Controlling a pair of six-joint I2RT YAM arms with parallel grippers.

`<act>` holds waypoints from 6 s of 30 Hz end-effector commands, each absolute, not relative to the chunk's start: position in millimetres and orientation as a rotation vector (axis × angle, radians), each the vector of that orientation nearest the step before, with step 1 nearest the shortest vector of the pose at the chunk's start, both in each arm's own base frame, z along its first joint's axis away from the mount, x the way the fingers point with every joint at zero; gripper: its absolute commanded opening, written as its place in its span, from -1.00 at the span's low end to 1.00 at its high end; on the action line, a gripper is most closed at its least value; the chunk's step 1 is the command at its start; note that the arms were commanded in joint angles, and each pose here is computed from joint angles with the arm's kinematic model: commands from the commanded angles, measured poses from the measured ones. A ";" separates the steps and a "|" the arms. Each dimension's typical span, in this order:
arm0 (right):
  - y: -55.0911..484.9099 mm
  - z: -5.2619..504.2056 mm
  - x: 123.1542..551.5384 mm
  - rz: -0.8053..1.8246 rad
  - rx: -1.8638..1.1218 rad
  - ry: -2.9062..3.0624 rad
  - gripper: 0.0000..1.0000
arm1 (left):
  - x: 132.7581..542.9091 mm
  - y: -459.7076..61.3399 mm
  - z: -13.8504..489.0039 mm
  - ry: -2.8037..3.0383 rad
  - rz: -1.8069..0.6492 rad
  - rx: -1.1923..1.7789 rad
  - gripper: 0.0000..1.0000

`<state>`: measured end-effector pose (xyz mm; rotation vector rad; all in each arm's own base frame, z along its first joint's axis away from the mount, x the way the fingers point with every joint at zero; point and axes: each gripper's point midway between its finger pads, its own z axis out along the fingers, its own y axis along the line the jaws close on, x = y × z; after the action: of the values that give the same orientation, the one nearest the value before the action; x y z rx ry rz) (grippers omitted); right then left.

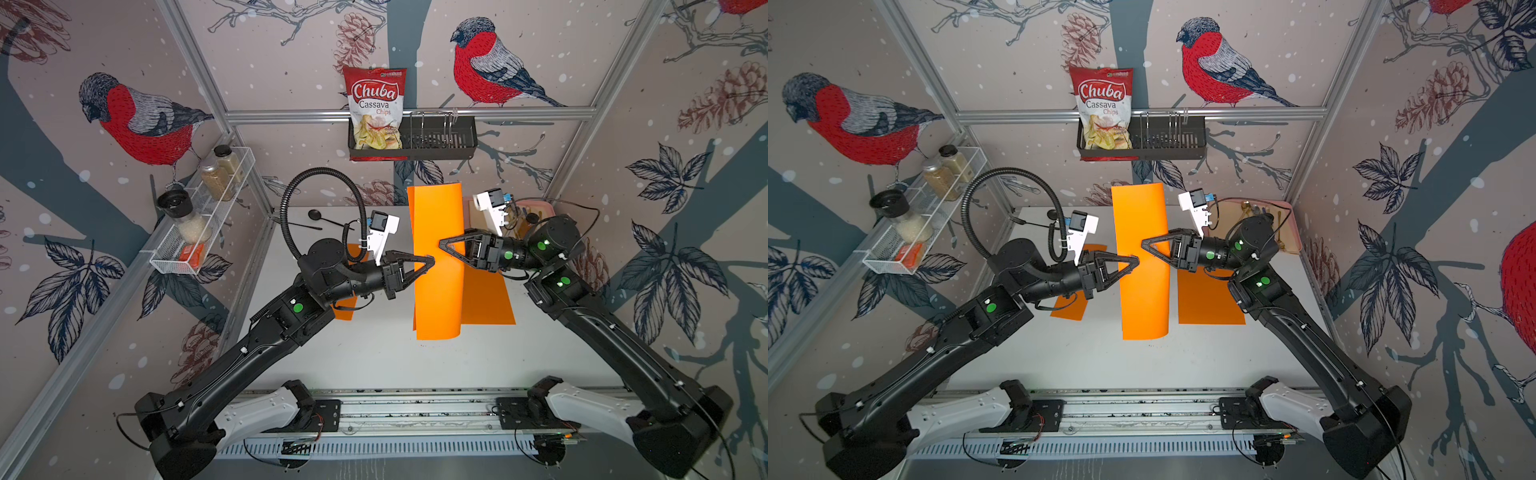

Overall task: Fold the rectangular paper in half along the long edge
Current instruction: Fold the paper.

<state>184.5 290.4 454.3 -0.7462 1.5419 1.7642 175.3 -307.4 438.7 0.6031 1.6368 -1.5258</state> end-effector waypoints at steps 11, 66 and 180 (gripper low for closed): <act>293.8 436.4 182.4 1.664 -0.799 1.624 -0.47 | 183.0 -301.7 450.5 1.596 -1.464 0.564 -1.00; 256.9 460.9 160.0 1.769 -0.870 1.463 -1.00 | 172.1 -298.6 462.0 1.561 -1.491 0.604 -1.00; 287.5 455.5 167.0 1.730 -0.902 1.494 -1.00 | 173.7 -301.3 457.7 1.583 -1.525 0.578 -0.41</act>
<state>167.5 286.1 450.8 -0.8911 1.5271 1.7460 175.4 -301.5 447.4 0.5730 1.6351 -1.5022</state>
